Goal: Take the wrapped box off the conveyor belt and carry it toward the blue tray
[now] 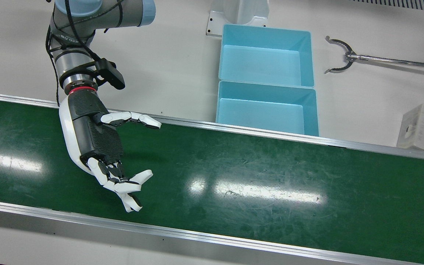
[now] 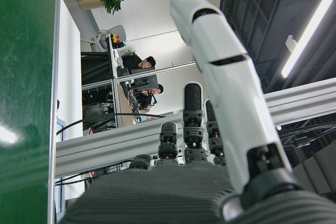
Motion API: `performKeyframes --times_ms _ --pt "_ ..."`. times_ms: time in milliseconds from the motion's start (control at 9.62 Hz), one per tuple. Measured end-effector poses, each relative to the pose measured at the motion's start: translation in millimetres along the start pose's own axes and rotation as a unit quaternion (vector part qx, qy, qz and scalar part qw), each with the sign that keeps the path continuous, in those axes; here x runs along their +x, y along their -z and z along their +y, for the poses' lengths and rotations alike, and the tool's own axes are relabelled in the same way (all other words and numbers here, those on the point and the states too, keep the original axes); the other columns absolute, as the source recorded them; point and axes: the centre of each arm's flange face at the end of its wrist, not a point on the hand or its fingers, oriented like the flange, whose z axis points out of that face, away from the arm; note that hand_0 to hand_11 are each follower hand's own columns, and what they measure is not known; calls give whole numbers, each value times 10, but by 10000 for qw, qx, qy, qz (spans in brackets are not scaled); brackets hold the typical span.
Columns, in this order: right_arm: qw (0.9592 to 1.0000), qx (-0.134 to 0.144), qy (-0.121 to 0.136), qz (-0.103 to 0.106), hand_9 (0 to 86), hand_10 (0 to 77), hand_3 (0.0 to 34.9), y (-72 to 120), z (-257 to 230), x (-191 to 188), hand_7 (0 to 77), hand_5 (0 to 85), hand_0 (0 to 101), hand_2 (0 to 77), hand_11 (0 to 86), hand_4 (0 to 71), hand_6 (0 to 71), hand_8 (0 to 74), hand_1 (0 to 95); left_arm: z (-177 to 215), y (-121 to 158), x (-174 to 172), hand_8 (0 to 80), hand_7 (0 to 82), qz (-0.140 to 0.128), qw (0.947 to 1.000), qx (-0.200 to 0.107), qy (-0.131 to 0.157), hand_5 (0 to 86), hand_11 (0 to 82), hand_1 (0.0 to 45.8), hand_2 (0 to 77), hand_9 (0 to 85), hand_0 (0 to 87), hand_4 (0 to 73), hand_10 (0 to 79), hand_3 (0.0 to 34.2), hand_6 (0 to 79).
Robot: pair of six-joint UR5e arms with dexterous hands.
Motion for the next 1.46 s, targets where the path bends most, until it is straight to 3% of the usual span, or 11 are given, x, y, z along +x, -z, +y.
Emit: performKeyframes --times_ms 208,520,1040,1456 --pt "10000 -20 -13 -23 153 5 7 -18 42 78 365 300 563 191 27 120 153 93 240 0 0 0 5 5 0 10000 0 0 11 0 0 5 0 0 5 5 0 5" --pt "10000 -21 -5 -42 136 0 0 -16 50 63 327 278 563 191 22 82 153 76 240 0 0 0 5 5 0 10000 0 0 5 5 0 5 5 0 5 5 0 5" --pt "10000 5 31 -88 136 0 0 9 12 -20 344 278 557 175 16 104 142 87 229 0 0 0 5 5 0 10000 0 0 5 5 0 5 0 0 5 5 0 5" --pt "9999 33 59 -114 136 0 0 130 -42 -120 344 273 553 164 16 104 142 87 229 0 0 0 5 5 0 10000 0 0 5 5 0 5 0 0 5 5 0 5"
